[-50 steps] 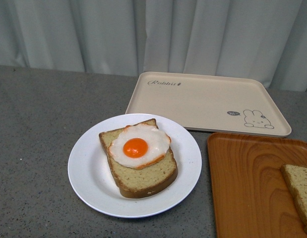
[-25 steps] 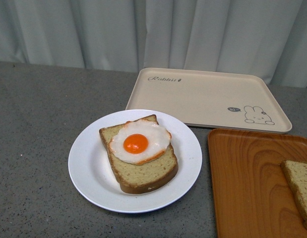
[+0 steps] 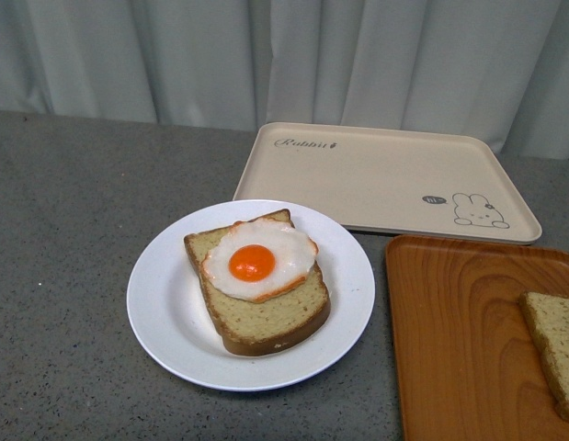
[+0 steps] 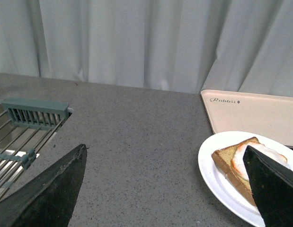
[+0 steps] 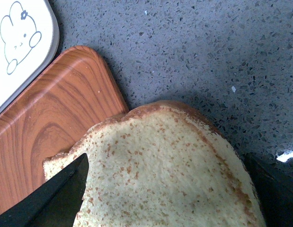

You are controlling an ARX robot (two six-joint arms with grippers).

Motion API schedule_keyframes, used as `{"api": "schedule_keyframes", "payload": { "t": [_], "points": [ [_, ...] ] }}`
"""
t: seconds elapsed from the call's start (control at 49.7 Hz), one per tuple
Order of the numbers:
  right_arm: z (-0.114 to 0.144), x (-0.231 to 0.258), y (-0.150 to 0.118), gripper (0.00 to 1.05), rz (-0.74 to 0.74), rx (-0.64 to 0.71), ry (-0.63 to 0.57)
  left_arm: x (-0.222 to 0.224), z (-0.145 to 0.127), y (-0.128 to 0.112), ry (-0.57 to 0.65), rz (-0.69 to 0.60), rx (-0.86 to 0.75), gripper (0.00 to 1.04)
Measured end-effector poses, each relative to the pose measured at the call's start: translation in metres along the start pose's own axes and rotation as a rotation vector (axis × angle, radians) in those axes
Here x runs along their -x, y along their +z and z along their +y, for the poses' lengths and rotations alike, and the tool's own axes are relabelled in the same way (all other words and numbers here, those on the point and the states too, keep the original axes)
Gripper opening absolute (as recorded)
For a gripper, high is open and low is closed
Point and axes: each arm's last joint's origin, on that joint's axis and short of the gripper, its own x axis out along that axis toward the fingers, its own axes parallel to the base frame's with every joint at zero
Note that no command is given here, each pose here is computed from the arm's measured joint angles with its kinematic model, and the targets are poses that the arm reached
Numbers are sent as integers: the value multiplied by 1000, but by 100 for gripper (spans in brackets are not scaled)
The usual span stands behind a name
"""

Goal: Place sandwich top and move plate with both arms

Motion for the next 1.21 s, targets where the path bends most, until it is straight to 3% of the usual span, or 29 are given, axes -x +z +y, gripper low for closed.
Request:
{"api": "schedule_keyframes", "payload": {
  "t": [0.684, 1.208],
  "points": [
    [-1, -5, -5, 94, 34, 33, -40, 0, 0, 0, 0, 0, 0, 98],
    [6, -2, -2, 9, 24, 45, 0, 0, 0, 0, 0, 0, -1, 98]
  ]
}}
